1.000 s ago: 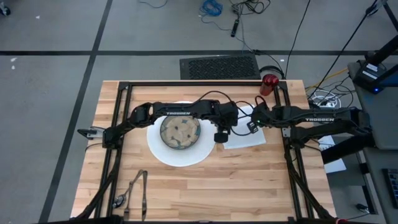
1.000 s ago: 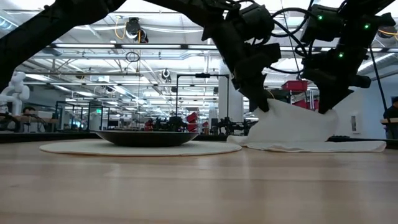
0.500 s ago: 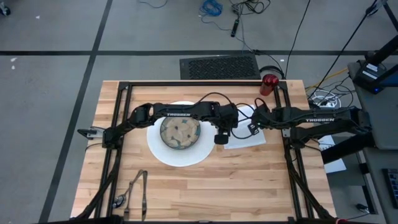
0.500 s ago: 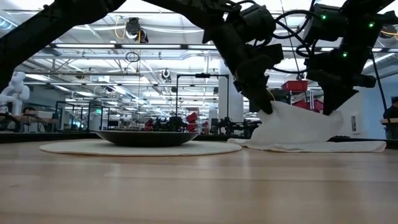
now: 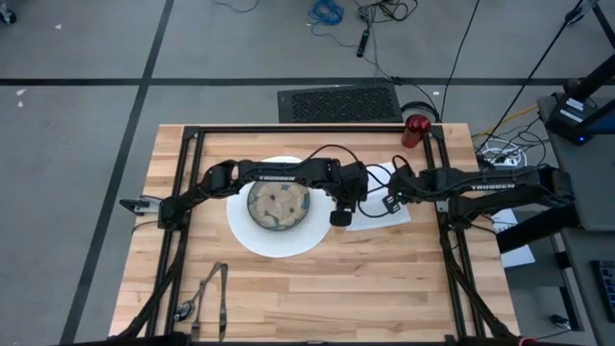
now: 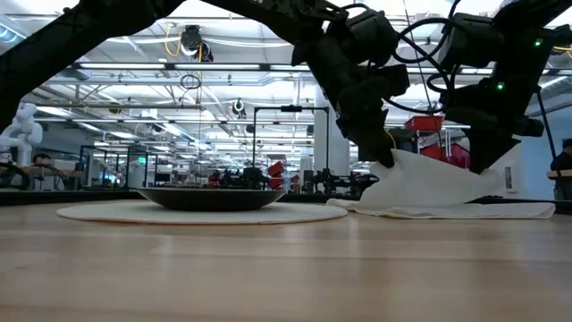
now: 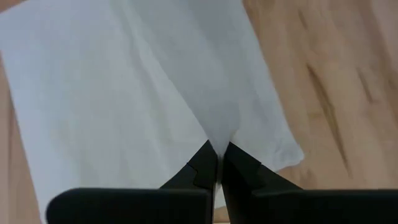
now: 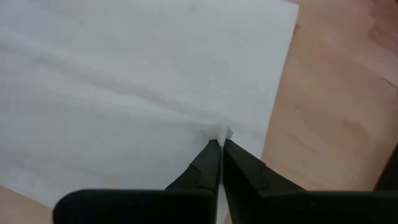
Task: Set table place
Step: Fold the white napkin
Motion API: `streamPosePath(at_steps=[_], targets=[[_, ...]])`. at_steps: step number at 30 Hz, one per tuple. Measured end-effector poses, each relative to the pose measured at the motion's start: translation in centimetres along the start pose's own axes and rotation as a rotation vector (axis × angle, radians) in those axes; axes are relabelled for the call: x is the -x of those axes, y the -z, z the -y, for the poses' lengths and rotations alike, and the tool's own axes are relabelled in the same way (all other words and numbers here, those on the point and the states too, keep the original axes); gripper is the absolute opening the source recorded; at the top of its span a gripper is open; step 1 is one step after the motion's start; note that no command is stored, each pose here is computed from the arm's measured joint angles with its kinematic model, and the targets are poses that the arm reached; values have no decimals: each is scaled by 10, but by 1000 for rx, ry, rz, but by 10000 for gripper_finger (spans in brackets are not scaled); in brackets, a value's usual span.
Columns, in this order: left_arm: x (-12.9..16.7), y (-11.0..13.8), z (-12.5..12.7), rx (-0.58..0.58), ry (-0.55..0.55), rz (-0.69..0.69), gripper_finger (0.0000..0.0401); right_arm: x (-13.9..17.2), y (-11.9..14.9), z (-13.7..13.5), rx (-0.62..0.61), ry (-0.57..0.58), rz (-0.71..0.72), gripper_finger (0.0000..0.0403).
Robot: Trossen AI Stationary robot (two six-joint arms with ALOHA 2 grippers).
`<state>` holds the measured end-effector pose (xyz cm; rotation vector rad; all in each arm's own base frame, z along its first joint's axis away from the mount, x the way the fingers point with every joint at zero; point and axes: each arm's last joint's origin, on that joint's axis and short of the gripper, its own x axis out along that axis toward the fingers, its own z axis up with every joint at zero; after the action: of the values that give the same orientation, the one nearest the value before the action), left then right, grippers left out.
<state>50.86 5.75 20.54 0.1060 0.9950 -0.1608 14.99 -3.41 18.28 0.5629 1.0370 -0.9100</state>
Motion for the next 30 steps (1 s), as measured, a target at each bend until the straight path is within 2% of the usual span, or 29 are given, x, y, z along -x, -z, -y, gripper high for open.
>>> streamPosePath(at_steps=[4,8,20,26,30], targets=[[0,3,2,5,20,-32,0,0,-2,-2,21,-16,16,21],[-1,3,6,0,25,-38,5,0,-2,-2,26,-23,23,58],[1,1,19,14,57,-67,81,0,-1,-3,51,-60,-11,161],[19,-16,17,15,37,12,96,-1,-7,1,-32,7,58,177],[20,-15,16,21,36,9,96,-3,-12,1,-77,16,91,171]])
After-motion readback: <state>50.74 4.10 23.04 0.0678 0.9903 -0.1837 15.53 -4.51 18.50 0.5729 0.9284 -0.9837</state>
